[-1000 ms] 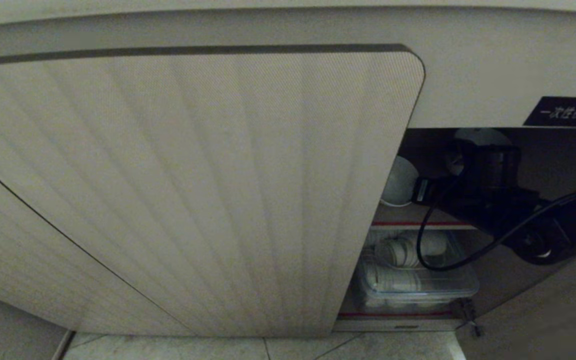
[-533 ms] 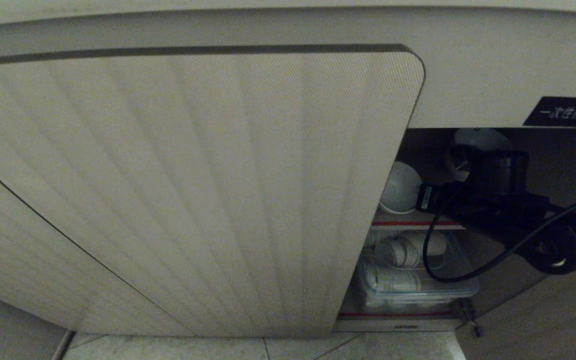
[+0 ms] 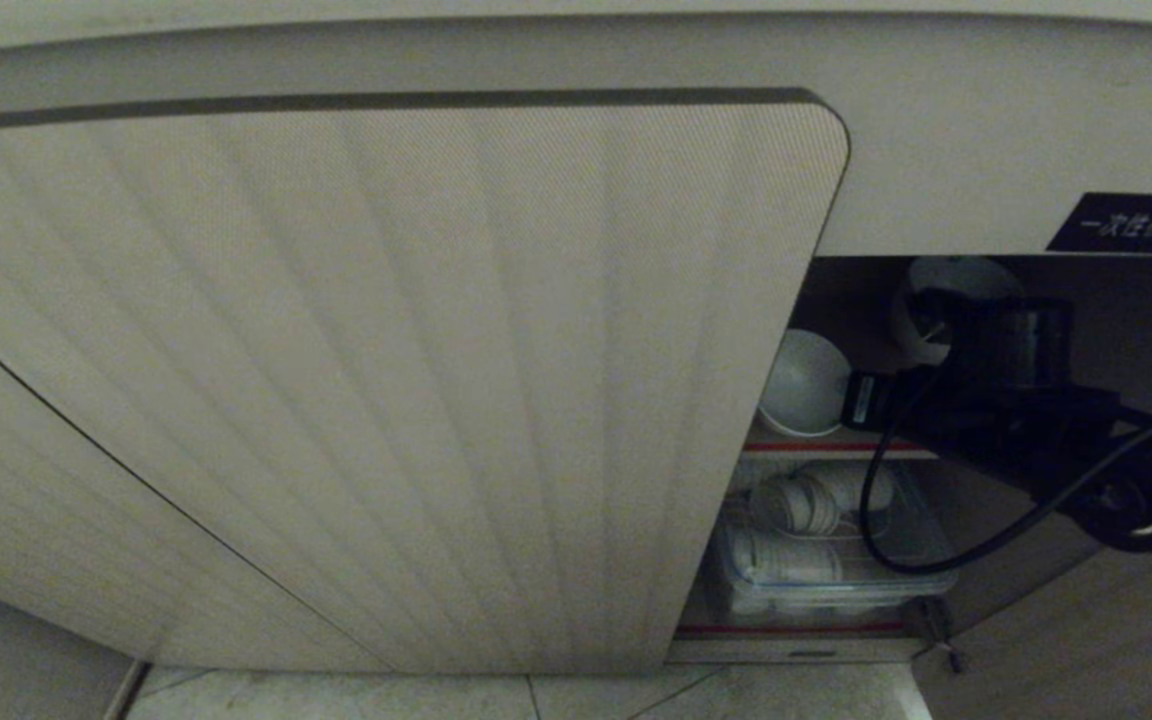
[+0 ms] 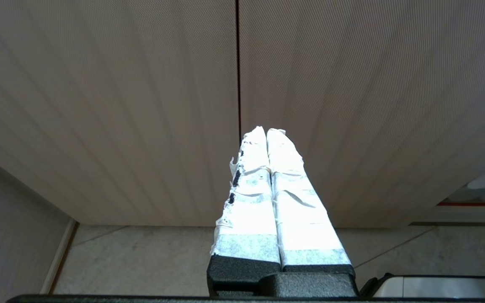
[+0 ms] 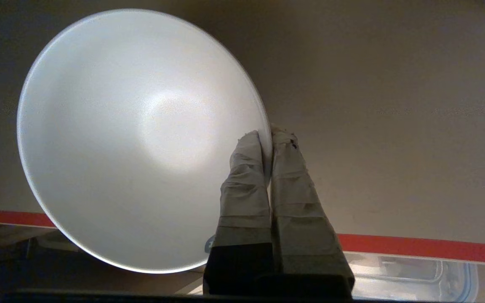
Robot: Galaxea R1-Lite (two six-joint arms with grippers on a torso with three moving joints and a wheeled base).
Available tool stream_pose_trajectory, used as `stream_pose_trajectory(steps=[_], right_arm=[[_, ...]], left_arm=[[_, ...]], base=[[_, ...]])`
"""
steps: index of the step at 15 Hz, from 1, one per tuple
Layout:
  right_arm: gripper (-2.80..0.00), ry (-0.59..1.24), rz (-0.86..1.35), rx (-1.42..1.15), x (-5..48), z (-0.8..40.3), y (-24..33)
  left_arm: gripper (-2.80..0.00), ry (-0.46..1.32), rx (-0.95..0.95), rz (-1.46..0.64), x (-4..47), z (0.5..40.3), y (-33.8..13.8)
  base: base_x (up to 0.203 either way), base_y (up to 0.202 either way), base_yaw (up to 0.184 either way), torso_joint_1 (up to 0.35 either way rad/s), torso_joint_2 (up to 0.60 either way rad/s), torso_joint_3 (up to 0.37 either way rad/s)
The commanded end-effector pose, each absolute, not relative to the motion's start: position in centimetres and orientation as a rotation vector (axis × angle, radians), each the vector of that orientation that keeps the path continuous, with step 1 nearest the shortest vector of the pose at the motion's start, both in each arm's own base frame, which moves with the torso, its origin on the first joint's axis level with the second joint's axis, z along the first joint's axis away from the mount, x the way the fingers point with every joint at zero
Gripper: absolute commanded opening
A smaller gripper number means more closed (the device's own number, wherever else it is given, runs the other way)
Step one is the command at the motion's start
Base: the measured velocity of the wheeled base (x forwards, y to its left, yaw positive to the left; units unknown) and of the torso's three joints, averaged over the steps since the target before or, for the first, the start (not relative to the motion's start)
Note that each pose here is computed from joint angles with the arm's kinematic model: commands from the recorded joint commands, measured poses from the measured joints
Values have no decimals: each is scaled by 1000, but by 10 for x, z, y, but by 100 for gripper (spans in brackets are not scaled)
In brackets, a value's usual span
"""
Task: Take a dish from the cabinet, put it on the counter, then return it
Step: Take the bowl from the cabinet
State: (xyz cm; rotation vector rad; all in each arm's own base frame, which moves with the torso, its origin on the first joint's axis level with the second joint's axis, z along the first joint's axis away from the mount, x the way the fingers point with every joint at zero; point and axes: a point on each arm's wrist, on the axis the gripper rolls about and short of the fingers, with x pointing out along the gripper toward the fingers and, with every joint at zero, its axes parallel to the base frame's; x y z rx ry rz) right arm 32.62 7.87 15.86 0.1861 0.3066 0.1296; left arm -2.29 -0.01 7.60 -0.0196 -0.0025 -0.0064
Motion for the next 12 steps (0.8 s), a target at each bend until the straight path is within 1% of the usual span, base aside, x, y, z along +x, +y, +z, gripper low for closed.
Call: stream_pose_trajectory(steps=[1, 12], right_arm=[[-280, 289, 132, 191, 322, 164, 78], [-280, 350, 147, 159, 295, 152, 76]], left_arm=[[-280, -3, -20, -6, -23, 76, 0], [-280, -3, -20, -5, -23, 76, 0]], base=[[0, 0, 0, 0, 0, 0], [0, 0, 0, 0, 0, 0]])
